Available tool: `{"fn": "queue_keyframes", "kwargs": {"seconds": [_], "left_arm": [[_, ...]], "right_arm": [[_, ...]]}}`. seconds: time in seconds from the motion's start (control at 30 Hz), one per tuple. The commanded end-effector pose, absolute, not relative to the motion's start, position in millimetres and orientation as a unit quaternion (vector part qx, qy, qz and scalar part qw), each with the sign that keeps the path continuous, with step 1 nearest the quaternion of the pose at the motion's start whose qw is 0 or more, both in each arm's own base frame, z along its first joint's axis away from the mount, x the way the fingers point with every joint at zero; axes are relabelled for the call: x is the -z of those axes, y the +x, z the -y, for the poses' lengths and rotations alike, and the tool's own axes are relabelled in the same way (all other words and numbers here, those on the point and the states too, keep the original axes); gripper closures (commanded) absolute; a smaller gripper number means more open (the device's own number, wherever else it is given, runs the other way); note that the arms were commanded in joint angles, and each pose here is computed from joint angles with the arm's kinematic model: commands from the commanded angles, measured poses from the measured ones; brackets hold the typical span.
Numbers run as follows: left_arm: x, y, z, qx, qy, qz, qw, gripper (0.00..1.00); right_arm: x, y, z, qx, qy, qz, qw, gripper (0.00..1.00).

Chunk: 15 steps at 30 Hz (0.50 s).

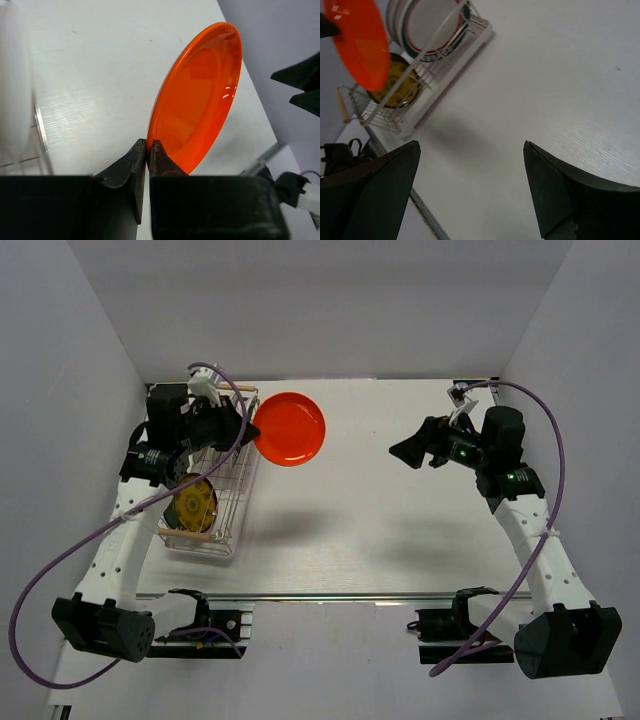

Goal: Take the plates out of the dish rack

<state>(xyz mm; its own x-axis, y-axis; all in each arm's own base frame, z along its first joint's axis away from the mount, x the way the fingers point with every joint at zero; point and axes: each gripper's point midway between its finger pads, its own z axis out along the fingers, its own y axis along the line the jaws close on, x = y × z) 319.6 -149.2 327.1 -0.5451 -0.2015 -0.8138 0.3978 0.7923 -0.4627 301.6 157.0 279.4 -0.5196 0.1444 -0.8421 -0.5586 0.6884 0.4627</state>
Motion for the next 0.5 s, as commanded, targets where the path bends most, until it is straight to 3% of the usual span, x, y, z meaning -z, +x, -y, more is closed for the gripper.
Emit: {"fn": "queue_keyframes", "kwargs": {"seconds": [0.0,0.33,0.47], "left_arm": [[-340.9,311.5,177.3,0.394,0.115,-0.785,0.465,1.00],[-294.6,311.8,218.3,0.449,0.127,-0.795,0.387,1.00],[-282.8,309.4,229.1,0.447,0.126,-0.805,0.369,1.00]], "right_arm": [[-329.7,279.9,-189.0,-0.469,-0.232,-0.697,0.491,0.11],[-319.6,286.5,-244.7,-0.537,-0.251,-0.692,0.413,0.12],[-294.9,305.5,-261.5,-0.518,-0.224,-0.729,0.388,0.21]]}}
